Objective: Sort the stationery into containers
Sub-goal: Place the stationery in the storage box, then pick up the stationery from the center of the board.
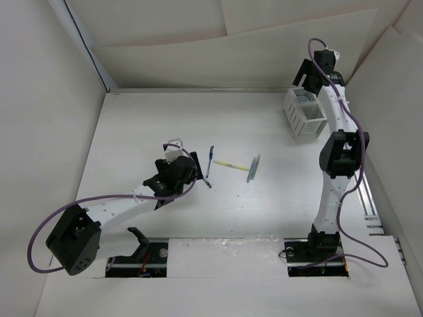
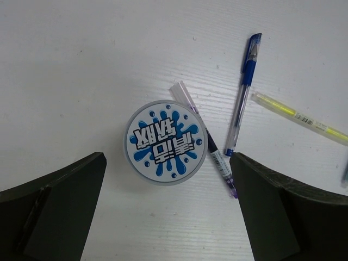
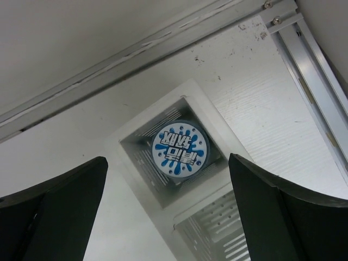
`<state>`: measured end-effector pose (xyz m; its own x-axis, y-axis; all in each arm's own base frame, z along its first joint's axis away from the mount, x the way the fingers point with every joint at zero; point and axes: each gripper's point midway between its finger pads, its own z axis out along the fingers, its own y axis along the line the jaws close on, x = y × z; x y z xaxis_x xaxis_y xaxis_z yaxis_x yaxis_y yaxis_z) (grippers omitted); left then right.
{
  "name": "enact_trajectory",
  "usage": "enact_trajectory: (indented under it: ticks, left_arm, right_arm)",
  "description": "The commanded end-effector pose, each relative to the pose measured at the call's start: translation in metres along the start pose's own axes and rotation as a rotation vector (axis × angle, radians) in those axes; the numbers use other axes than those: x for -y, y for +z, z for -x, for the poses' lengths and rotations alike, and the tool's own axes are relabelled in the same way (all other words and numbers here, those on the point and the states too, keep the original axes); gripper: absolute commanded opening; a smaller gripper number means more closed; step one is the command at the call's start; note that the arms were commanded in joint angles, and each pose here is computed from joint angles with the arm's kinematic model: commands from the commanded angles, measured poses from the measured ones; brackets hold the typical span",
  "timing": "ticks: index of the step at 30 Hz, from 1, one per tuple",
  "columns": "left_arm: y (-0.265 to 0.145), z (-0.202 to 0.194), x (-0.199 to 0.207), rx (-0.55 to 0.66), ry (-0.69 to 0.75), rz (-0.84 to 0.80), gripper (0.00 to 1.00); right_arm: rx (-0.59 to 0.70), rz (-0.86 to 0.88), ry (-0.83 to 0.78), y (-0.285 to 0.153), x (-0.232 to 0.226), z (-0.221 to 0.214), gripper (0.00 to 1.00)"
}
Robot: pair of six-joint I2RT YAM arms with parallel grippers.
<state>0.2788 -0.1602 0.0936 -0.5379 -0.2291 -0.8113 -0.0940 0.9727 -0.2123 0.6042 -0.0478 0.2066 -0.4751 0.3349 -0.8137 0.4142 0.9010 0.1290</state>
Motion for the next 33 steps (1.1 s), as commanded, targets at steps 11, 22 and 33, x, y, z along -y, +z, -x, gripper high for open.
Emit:
enact_trajectory:
  ticks: [11, 22, 33]
  left_arm:
    - [0.004, 0.006, 0.008, -0.021, 0.050, 0.016, 0.98]
    - [0.016, 0.017, 0.004, 0.034, 0.036, 0.106, 0.79]
    - [0.025, 0.011, 0.002, 0.020, 0.069, 0.141, 0.73]
  right_arm:
    - [0.255, 0.343, 0.067, -0.205, -0.056, 0.011, 0.29]
    - [0.164, 0.509, -0.003, -0.275, -0.079, -0.089, 0.70]
    - [0.094, 0.526, -0.050, -0.289, -0.075, -0.139, 0.88]
